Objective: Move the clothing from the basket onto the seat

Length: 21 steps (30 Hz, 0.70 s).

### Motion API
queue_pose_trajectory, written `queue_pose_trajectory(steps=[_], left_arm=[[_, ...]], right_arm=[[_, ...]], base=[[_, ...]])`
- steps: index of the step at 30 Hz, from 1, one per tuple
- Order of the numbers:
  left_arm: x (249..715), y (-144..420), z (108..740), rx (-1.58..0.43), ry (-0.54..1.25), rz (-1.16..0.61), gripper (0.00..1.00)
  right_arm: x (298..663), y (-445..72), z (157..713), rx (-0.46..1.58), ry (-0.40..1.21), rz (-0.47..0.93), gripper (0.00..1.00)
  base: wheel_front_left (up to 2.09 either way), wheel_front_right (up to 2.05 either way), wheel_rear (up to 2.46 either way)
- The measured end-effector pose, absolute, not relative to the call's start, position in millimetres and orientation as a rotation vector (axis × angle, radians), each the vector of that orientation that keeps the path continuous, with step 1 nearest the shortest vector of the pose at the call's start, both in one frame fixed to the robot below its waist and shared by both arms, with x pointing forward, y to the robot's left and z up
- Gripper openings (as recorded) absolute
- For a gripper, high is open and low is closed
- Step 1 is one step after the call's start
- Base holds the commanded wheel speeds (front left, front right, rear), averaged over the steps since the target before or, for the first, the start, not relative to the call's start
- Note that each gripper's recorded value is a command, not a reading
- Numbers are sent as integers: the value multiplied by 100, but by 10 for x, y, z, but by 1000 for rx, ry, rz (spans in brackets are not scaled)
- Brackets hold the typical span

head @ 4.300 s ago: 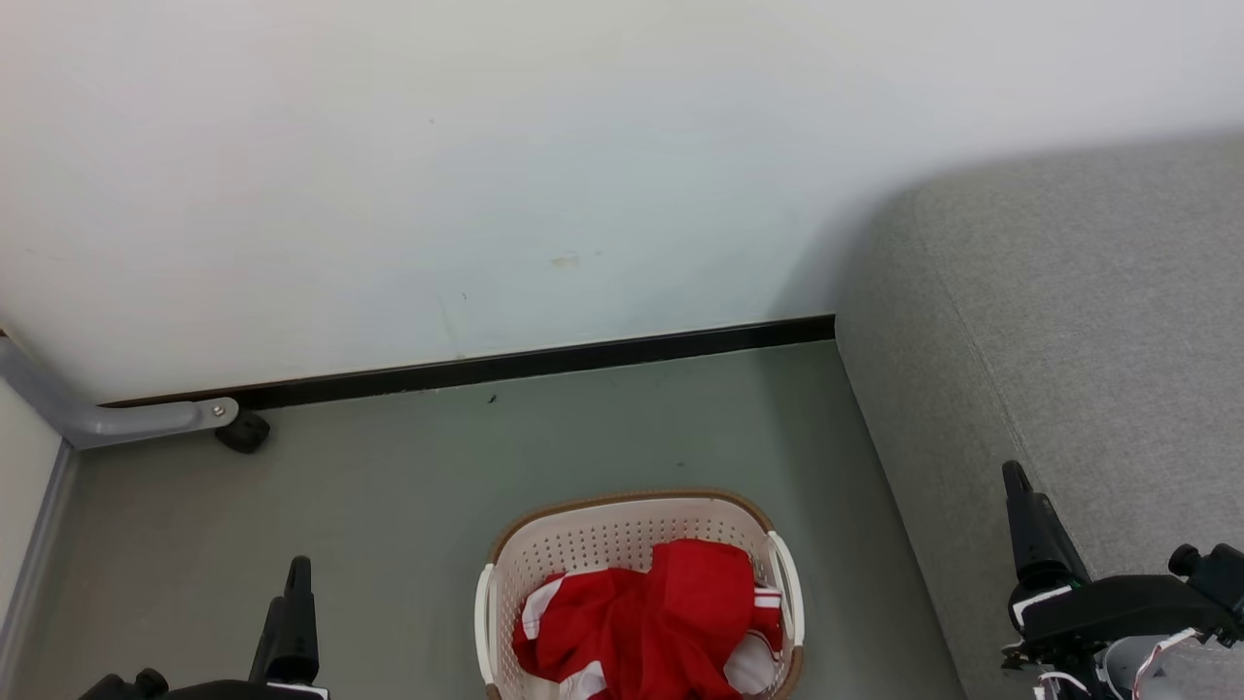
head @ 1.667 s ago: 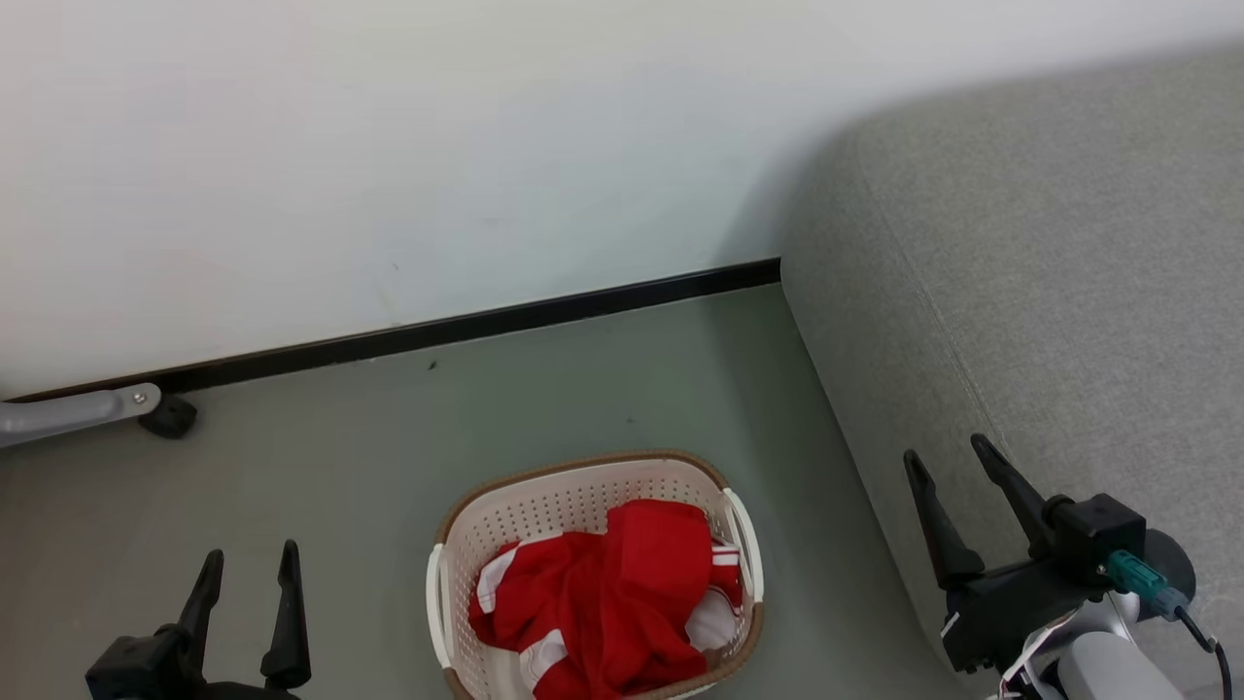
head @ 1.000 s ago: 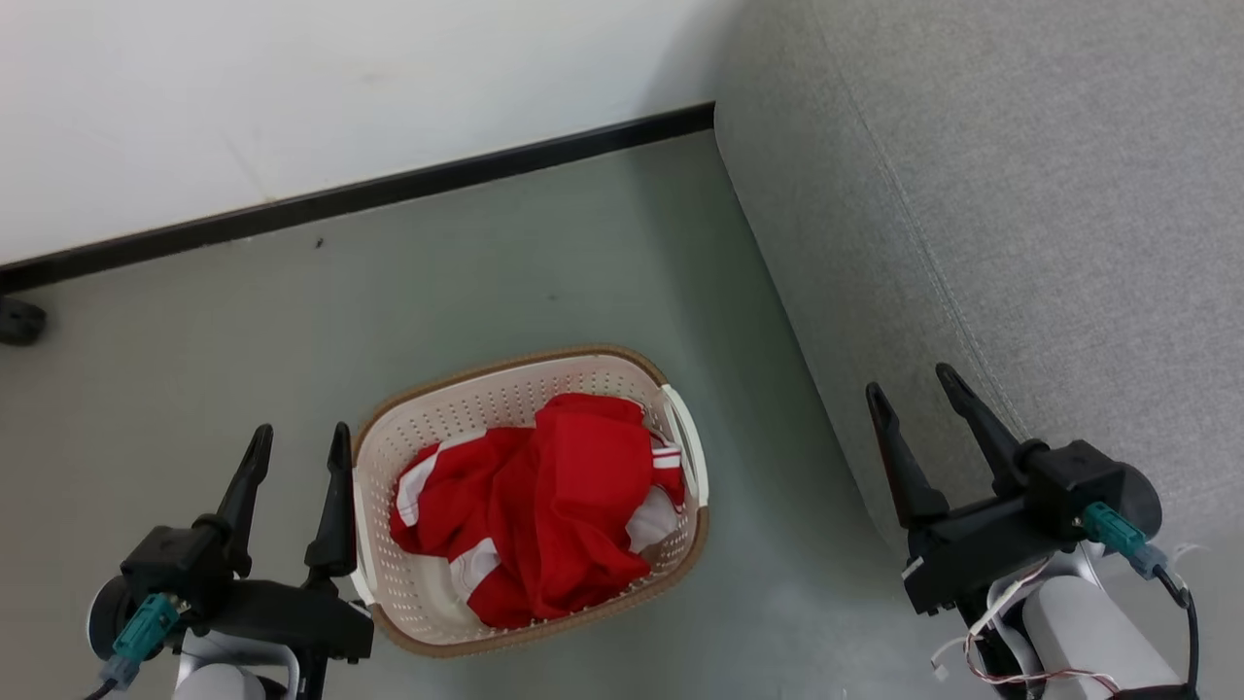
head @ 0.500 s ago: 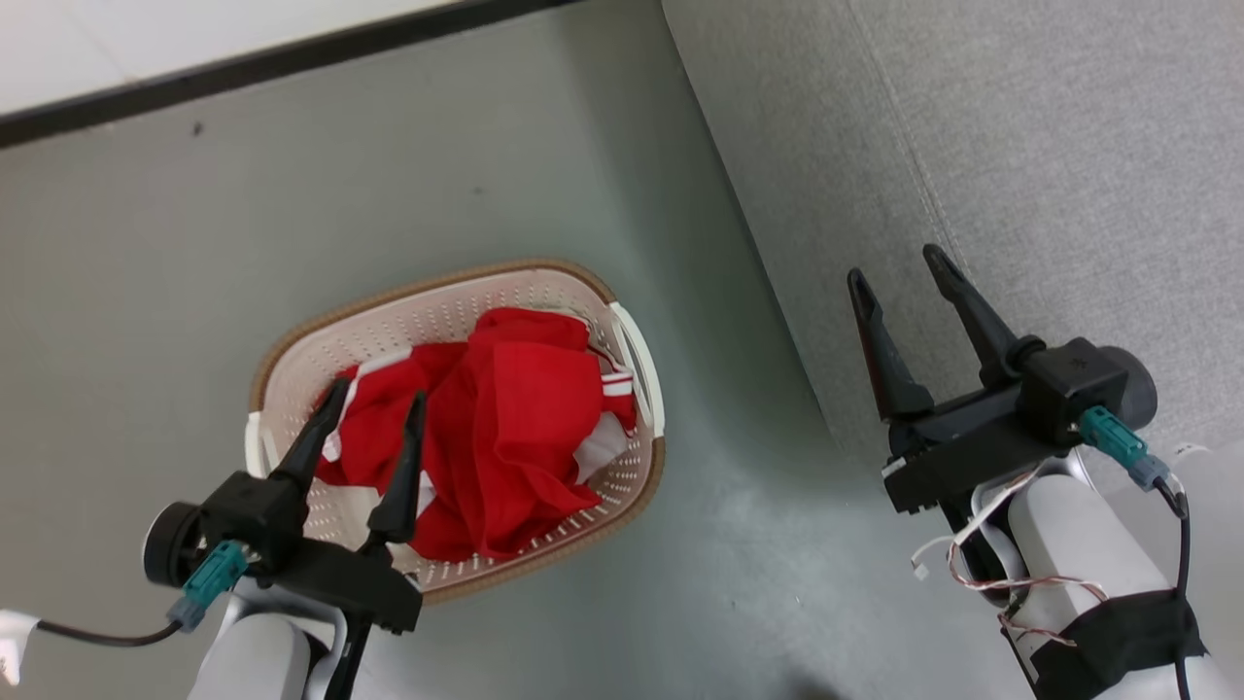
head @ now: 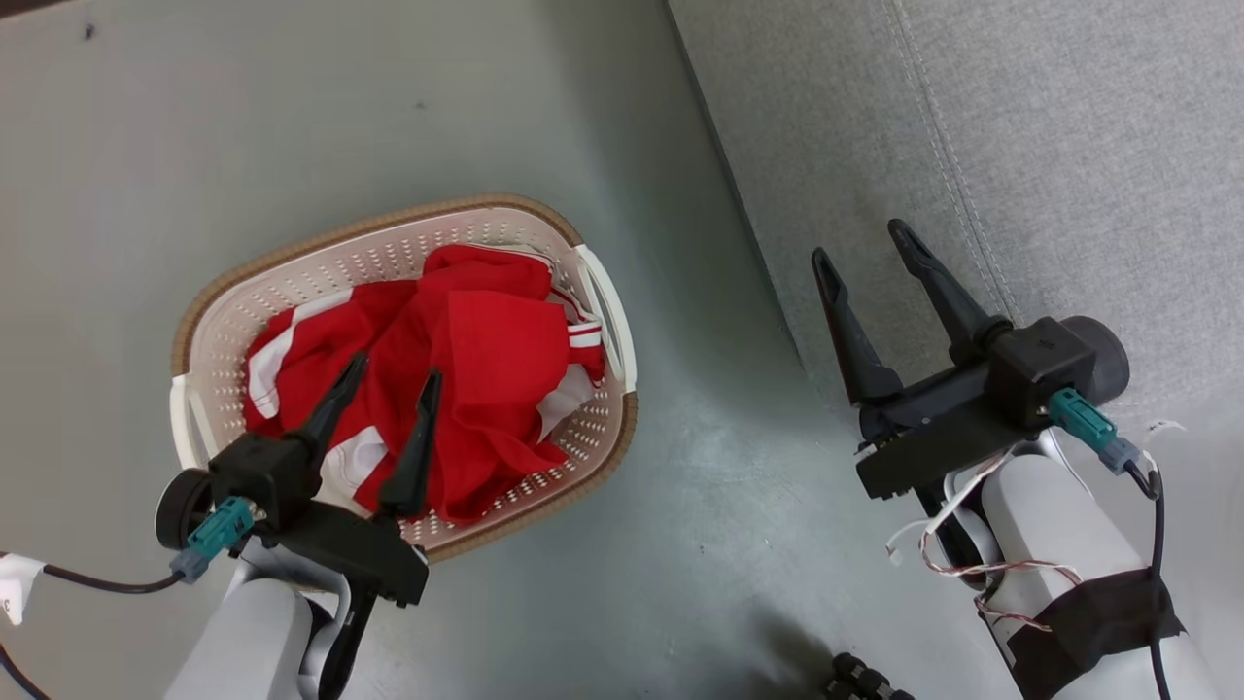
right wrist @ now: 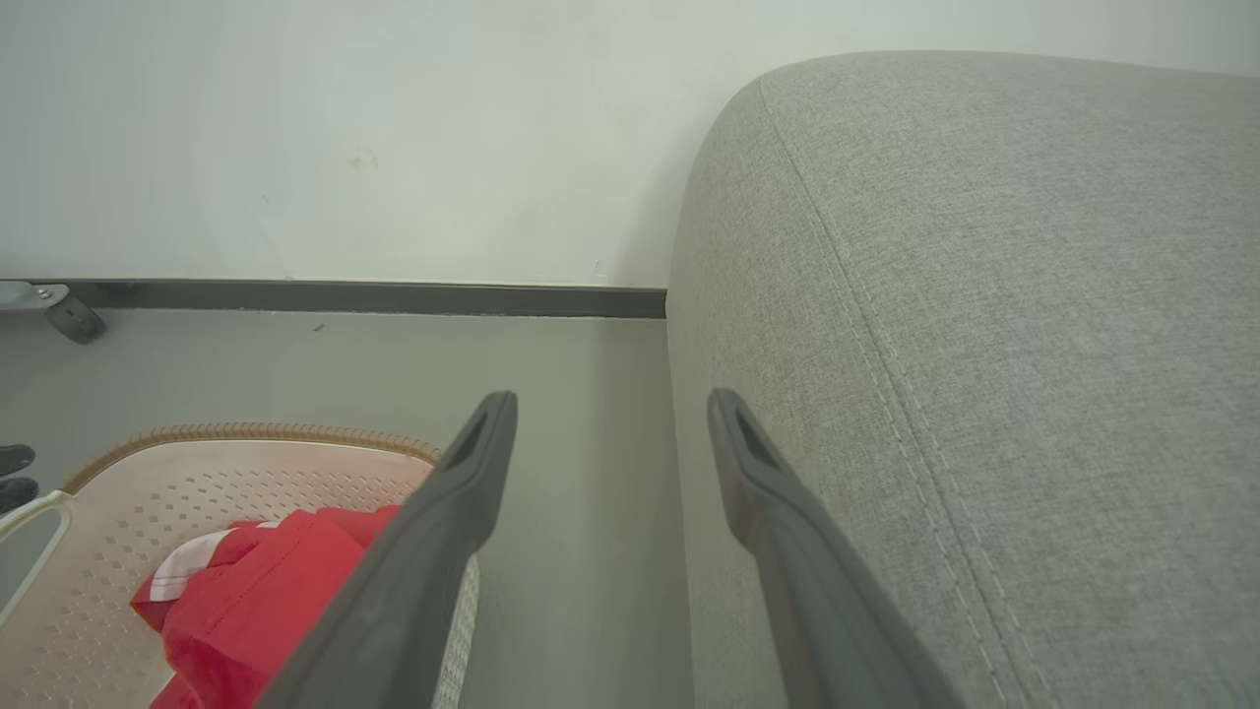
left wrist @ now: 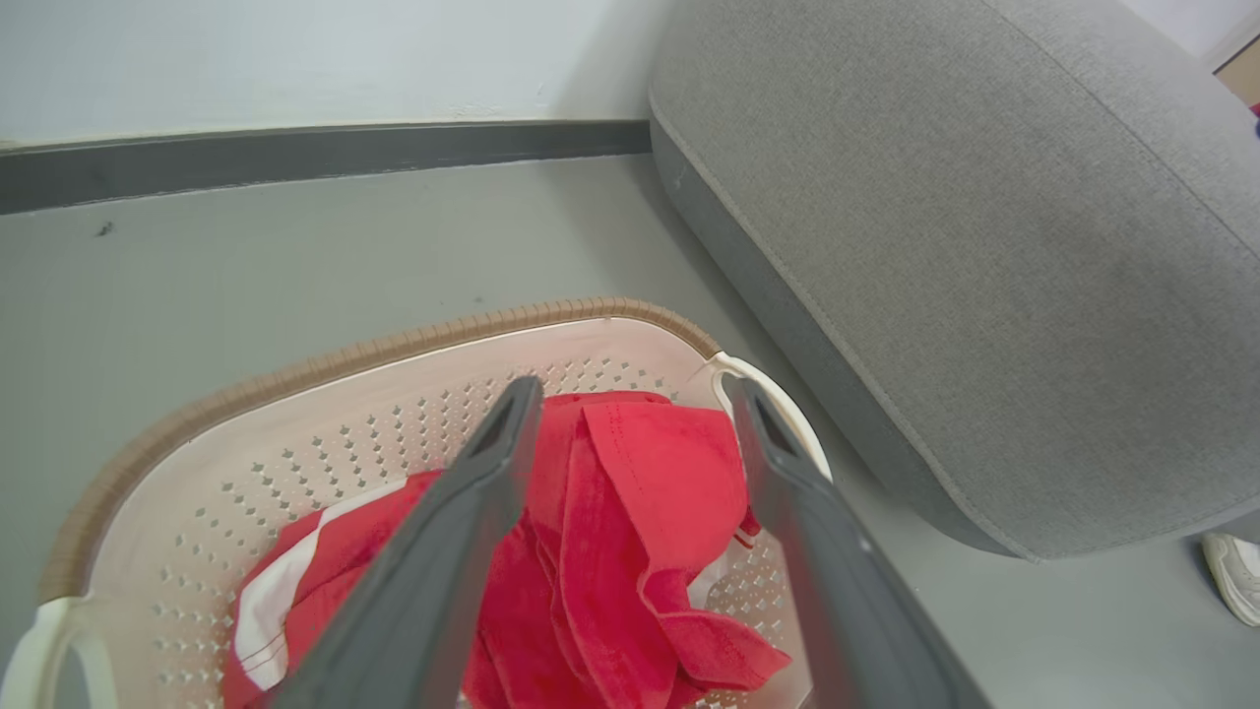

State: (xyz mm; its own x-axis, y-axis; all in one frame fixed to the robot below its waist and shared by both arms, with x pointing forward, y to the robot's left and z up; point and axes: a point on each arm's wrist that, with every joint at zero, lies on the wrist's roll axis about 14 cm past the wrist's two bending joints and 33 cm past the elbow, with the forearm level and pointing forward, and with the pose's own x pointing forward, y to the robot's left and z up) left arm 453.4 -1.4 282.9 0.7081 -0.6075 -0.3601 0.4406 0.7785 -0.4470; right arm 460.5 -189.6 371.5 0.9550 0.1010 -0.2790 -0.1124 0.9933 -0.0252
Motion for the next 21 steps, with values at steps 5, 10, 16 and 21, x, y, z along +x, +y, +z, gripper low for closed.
queue_pose_trajectory(steps=[5, 10, 16, 21], left_arm=[[4530, -173, 2774, -393, 552, -617, 100], [4502, -365, 2727, -407, 595, -660, 100], [4448, -481, 2613, -399, 657, -691, 100], [4457, -469, 2420, -400, 728, -675, 100]], right_arm=[[4587, -1943, 3683, -58, 293, 103, 100], [4603, -1981, 3699, -80, 288, 109, 100], [4618, -1988, 3701, -90, 283, 116, 100], [4624, -2014, 3648, -109, 289, 124, 100]], base=[[0, 0, 0], [0, 0, 0], [0, 0, 0], [0, 0, 0]])
